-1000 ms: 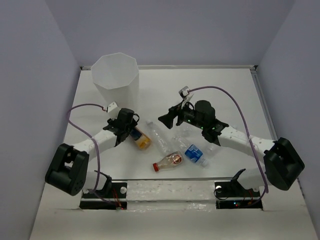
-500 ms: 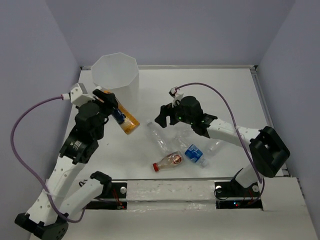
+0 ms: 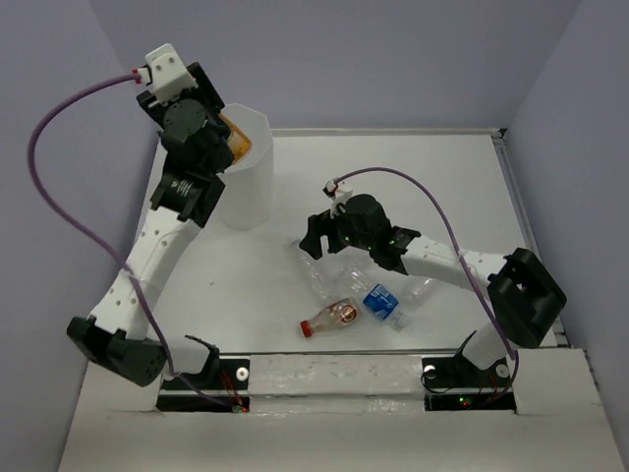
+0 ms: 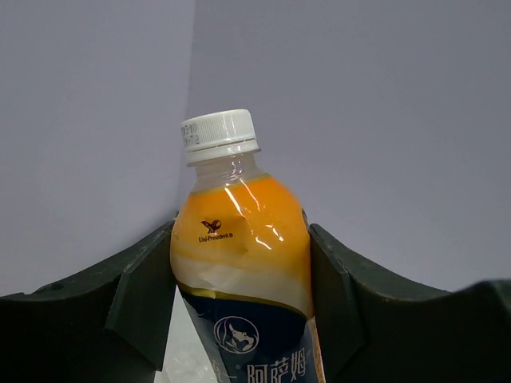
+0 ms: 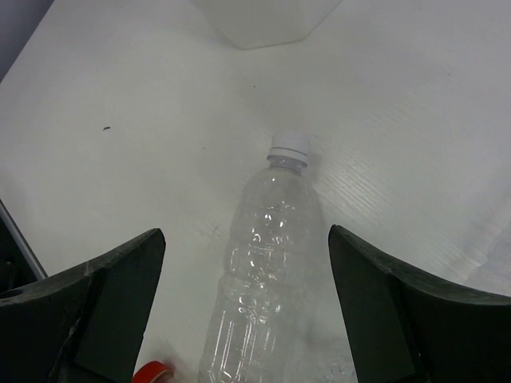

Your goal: Put the plastic bottles in the bin

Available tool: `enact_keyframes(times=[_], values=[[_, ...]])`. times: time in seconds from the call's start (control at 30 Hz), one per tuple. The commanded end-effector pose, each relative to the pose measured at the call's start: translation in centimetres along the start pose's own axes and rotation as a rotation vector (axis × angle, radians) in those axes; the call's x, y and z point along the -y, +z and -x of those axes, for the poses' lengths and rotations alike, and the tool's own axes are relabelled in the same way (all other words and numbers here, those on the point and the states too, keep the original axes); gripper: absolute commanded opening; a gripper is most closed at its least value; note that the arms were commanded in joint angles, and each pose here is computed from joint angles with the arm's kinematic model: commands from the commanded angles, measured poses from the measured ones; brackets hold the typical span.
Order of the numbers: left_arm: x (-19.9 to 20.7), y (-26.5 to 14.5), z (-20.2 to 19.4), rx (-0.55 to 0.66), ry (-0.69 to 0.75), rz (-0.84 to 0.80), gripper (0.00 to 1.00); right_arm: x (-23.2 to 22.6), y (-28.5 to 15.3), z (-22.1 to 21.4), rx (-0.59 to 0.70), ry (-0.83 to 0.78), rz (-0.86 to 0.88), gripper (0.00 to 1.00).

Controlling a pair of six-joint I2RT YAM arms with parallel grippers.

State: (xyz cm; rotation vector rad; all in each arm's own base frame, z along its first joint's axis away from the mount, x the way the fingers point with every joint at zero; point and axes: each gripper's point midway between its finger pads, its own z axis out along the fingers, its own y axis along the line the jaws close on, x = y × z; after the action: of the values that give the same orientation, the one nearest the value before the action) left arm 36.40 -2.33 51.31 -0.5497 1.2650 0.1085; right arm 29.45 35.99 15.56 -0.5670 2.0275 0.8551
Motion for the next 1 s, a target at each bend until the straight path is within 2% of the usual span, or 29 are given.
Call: enact_keyframes(times=[0.0,0.1,0.23,0.37,0.4,0.5,0.6,0.73,0.83,0.87,0.9,0.93,0.97], values=[[-1.4,3.3,0.8,0.105,0.209,0.22,0.38,-1.6,-0.1,2.1,0.047,-0.017,0.02,0.88],[-1.4,5.3,0.6,0.12,0.223,0.258,0.39,-1.5,0.0,2.2,0.05,-0.02,0.016,0.89],[-1.4,8.3,-2.7,0.099,0.291,0.306,0.42,-1.9,0.4,1.9,0.037,-0.038,0.026,0.9],[-1.4,8.9,-4.6,0.08,0.3,0.324,0.75,-1.6,1.1,1.3,0.013,-0.053,0.026,0.92],[-1.4,8.9,-5.0,0.078,0.29,0.314,0.86,-1.6,1.3,1.4,0.01,-0.057,0.023,0.93],[-1.2,8.5,-4.7,0.082,0.262,0.288,0.99,-1.0,2.4,0.6,-0.027,-0.06,0.004,0.96],[-0.4,7.8,-3.3,0.087,0.225,0.263,0.99,-0.2,3.7,-0.6,-0.074,-0.059,-0.023,0.98],[1.8,5.8,0.6,0.095,0.145,0.151,0.99,0.4,5.3,-0.9,-0.109,-0.079,-0.086,0.98],[3.7,3.3,2.3,0.047,0.079,0.002,0.99,0.7,5.9,-2.3,-0.173,-0.097,-0.127,0.98],[4.6,2.5,2.1,0.019,-0.004,-0.058,0.99,0.8,6.5,-2.4,-0.184,-0.1,-0.132,0.98],[4.9,1.7,0.2,-0.044,-0.006,-0.108,0.99,1.0,6.6,-3.0,-0.203,-0.113,-0.162,0.97],[5.6,-0.1,0.8,-0.077,-0.099,-0.213,0.99,0.7,7.0,-3.9,-0.225,-0.123,-0.167,0.97],[6.0,-1.1,0.0,-0.117,-0.117,-0.27,0.99,1.0,7.2,-3.6,-0.22,-0.127,-0.184,0.97]])
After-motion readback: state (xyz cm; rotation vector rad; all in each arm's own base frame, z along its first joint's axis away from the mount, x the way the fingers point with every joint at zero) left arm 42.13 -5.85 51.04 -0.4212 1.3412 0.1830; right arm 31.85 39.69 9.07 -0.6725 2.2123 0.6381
